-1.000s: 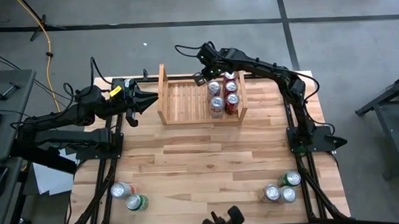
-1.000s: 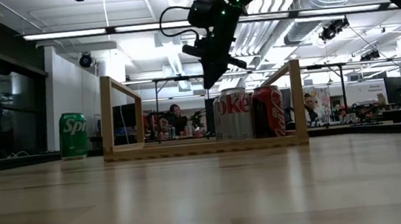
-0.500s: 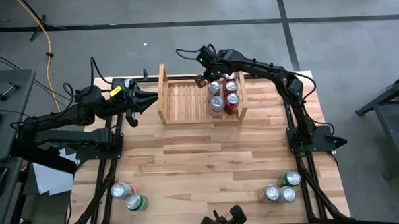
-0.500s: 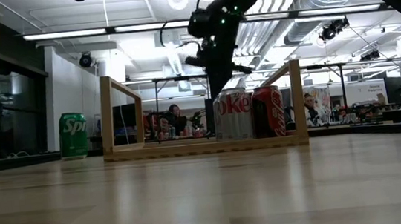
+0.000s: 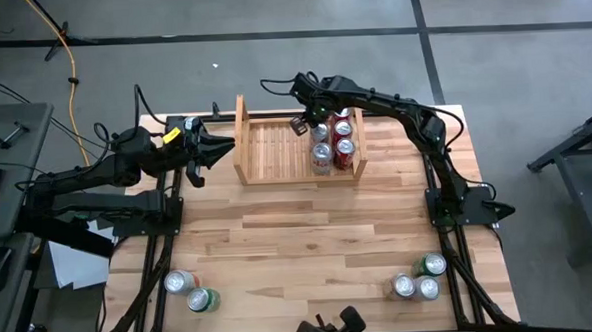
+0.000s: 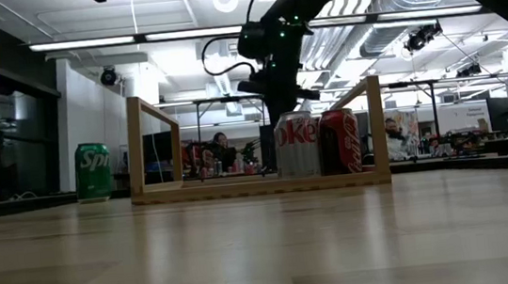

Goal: Place canned beverage on shelf
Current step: Put the top red-silver soda can aligned with the other red-silver soda can on the shelf, then put the red-silver soda can aligned with the other red-silver soda can on the shelf

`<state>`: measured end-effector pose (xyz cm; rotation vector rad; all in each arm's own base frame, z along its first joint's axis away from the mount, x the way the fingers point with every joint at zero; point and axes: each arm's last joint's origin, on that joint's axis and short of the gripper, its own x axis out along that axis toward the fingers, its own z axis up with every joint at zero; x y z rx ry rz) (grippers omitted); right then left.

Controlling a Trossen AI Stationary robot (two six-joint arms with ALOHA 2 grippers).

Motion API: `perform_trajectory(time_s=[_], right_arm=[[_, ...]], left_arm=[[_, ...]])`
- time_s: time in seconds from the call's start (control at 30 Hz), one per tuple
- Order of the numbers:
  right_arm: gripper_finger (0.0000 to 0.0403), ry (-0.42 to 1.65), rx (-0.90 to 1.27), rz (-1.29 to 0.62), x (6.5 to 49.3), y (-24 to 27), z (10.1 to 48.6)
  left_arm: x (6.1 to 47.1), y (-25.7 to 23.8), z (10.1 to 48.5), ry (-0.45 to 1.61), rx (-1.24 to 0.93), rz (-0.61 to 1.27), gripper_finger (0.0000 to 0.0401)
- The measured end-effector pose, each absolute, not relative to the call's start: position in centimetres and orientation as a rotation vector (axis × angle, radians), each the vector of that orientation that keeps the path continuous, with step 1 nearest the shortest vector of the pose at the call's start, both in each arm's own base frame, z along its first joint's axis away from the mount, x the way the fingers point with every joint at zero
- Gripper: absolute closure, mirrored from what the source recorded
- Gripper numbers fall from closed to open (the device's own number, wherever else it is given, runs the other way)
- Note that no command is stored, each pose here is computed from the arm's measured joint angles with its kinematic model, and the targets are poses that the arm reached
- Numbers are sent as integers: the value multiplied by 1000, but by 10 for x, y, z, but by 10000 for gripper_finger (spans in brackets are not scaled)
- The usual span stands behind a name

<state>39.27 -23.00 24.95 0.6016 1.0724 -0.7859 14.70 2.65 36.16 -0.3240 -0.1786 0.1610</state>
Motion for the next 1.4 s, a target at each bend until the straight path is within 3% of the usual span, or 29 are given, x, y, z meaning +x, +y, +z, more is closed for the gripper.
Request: perform_trajectory(time_s=[0.57, 0.87, 1.1, 1.27, 1.4], right_arm=[[403, 1109, 570, -753, 390, -226, 253], [403, 1034, 455, -678, 368, -201, 316], [403, 956, 314, -642, 327, -142, 362], [403, 798, 347, -602, 272, -90, 361], [403, 578, 430, -435, 231, -47, 357]], left_arm=[[147, 27, 362, -179, -324, 161, 341], [147, 27, 360, -157, -300, 167, 341], [148, 27, 358, -142, -301, 169, 341], [148, 27, 359, -146, -301, 168, 341], [147, 27, 359, -146, -290, 169, 341]])
